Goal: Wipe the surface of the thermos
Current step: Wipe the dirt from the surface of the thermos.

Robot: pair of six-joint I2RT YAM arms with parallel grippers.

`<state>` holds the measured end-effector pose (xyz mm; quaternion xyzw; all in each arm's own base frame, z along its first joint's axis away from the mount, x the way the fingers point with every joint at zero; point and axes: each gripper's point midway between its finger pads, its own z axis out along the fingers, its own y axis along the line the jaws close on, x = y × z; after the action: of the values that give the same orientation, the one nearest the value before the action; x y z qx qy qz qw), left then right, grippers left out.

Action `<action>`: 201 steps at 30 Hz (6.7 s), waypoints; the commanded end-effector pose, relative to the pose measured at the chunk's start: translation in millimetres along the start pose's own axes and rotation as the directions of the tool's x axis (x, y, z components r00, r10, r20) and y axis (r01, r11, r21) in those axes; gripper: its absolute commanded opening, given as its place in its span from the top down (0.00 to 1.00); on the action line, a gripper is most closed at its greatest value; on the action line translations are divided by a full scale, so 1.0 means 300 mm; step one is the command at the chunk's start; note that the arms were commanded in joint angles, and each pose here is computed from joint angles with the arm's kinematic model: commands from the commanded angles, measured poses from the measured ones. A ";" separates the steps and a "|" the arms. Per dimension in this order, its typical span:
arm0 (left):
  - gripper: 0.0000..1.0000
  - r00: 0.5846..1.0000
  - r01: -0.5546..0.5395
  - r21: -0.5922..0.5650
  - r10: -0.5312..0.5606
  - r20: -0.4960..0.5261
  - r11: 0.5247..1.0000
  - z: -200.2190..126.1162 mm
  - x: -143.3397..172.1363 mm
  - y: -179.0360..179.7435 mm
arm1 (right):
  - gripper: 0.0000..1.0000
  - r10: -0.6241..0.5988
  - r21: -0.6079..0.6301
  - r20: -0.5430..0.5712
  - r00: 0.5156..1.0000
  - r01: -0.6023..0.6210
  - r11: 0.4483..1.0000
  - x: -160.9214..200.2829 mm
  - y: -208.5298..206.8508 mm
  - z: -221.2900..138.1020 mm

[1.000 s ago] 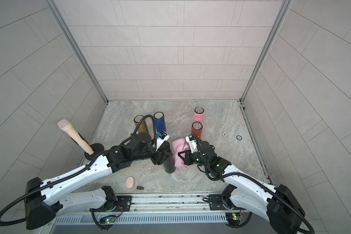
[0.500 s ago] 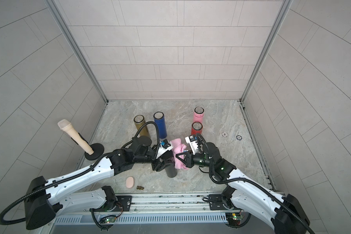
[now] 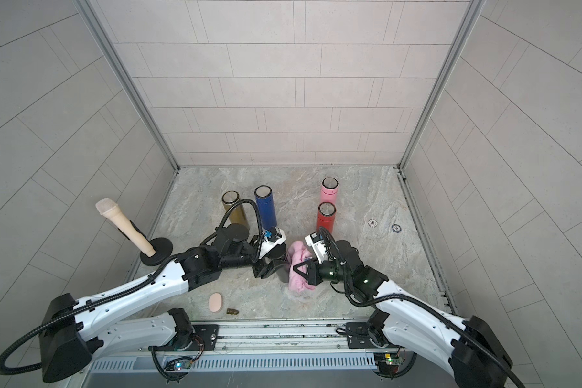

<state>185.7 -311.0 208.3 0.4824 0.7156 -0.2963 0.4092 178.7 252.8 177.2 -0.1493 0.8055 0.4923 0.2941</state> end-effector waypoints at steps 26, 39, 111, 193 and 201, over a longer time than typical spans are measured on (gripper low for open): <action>1.00 0.714 0.698 -0.436 -0.597 0.366 0.568 -0.123 -0.162 0.213 | 1.00 -0.231 0.033 0.130 0.964 0.229 0.973 -0.036 0.184 0.099; 1.00 0.768 0.640 -0.399 -0.565 0.302 0.657 -0.086 -0.204 0.173 | 1.00 -0.169 0.196 0.084 0.982 0.150 0.969 0.082 -0.018 0.081; 1.00 0.997 0.067 -0.127 -0.062 0.046 0.990 0.067 -0.109 -0.020 | 1.00 -0.042 -0.067 0.321 0.946 0.067 0.996 -0.250 0.233 -0.199; 1.00 0.990 0.119 0.130 -0.127 0.055 0.984 -0.041 -0.177 -0.126 | 1.00 0.117 -0.165 0.277 0.954 -0.073 0.984 -0.261 0.228 -0.121; 1.00 0.974 0.149 -0.050 -0.138 0.179 0.988 -0.117 -0.266 -0.022 | 1.00 0.210 -0.035 0.183 0.961 -0.207 0.978 -0.026 0.006 -0.030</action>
<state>166.7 -321.4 241.2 0.4255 0.7537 -0.3337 0.3735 188.4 245.7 204.3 -0.0337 0.7721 0.5403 0.3328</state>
